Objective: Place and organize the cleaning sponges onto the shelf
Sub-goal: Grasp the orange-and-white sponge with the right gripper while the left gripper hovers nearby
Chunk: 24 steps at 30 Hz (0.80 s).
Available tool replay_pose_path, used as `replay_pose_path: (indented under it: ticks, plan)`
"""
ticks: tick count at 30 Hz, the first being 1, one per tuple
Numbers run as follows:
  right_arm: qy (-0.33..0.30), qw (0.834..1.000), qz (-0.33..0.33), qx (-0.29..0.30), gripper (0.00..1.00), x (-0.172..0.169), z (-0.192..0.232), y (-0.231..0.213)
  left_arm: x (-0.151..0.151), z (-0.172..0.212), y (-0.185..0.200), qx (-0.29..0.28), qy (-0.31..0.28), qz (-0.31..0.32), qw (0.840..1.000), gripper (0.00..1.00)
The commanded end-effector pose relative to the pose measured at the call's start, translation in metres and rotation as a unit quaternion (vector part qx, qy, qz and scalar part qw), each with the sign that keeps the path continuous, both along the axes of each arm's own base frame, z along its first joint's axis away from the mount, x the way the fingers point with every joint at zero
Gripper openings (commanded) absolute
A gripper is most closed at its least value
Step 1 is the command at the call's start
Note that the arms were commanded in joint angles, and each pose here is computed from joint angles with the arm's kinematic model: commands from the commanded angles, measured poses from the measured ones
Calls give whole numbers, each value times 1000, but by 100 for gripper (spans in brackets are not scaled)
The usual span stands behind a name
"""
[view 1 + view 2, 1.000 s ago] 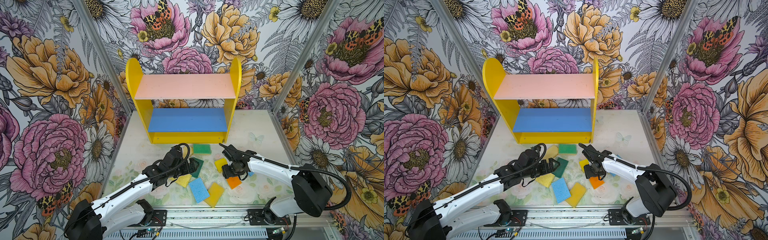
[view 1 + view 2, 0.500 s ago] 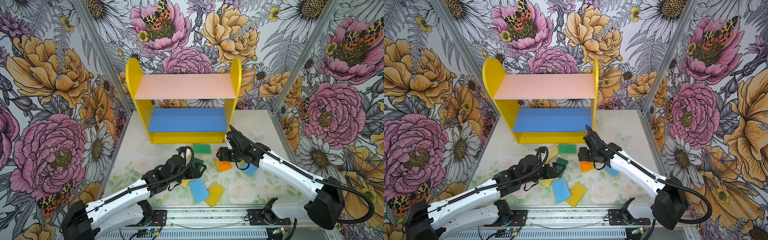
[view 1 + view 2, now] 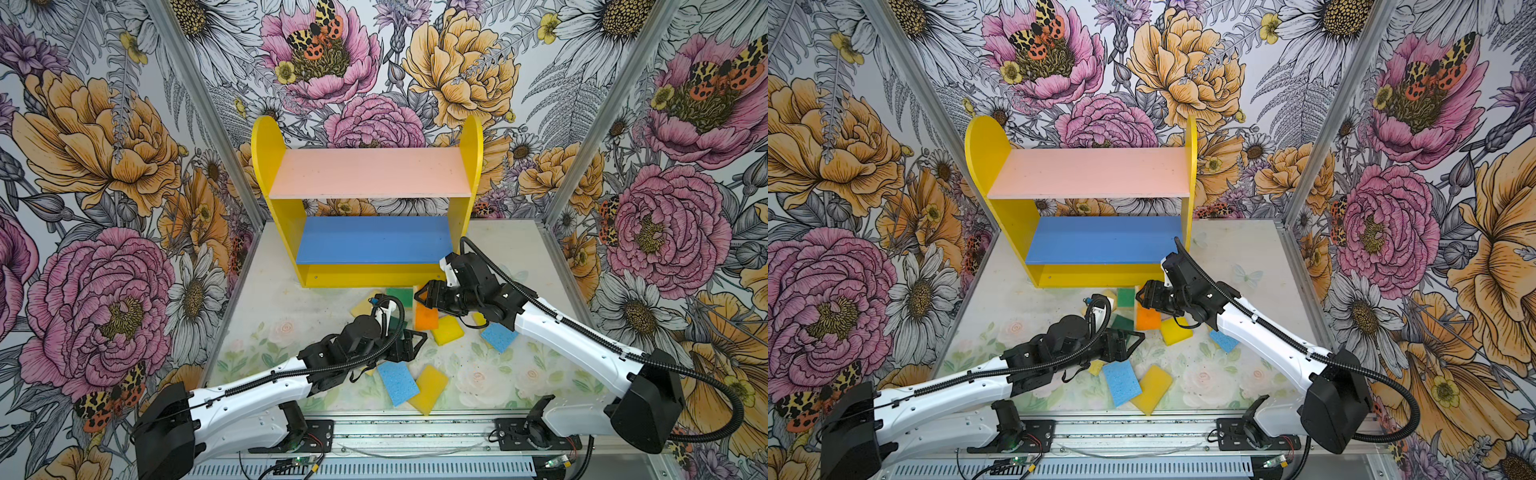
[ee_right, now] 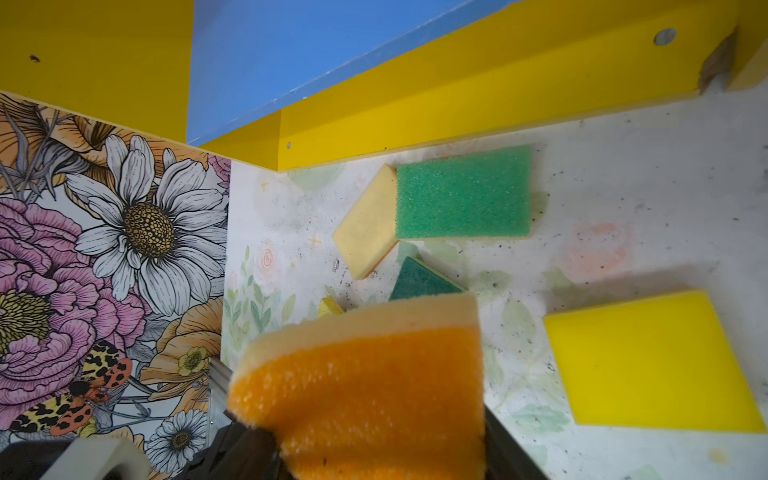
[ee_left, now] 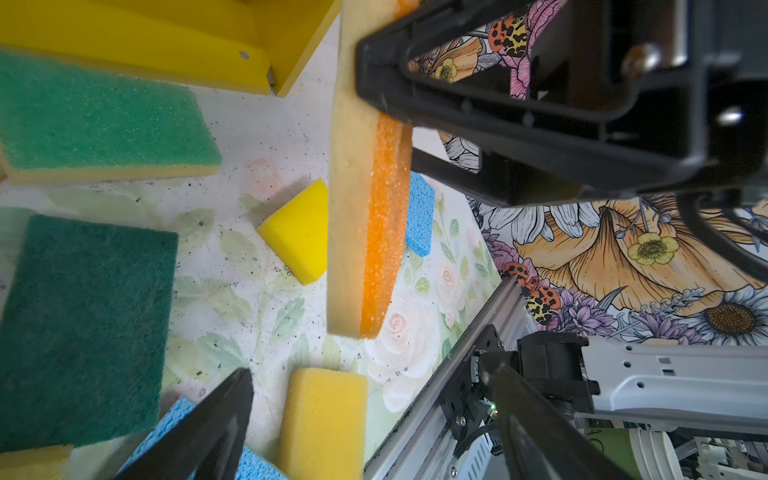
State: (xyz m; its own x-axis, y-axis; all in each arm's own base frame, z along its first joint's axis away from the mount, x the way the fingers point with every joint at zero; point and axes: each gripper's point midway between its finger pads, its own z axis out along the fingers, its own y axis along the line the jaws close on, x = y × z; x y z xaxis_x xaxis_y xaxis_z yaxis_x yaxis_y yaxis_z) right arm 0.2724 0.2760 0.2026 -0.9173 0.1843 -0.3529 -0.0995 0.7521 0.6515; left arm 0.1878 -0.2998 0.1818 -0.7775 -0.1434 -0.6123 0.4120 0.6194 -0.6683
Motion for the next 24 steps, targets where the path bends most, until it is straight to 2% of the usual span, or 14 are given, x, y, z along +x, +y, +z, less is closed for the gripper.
replay_pose_path:
  ticks: [1, 8, 12, 20, 24]
  plan:
    - [-5, 999, 13, 36, 64, -7, 14, 12, 10, 25, -6, -25, -38, 9, 999, 86]
    - [-3, 999, 29, 45, 64, -15, 16, 24, 27, 34, 10, -44, -45, 50, 997, 68]
    - [-4, 998, 36, 51, 64, -18, 17, 31, 32, 35, 16, -58, -39, 54, 996, 52]
    - [-6, 997, 45, 57, 64, -20, 18, 39, 34, 31, 23, -65, -27, 53, 996, 26]
    - [-12, 997, 48, 58, 71, -18, 22, 40, 33, 30, 25, -78, -22, 50, 995, 18]
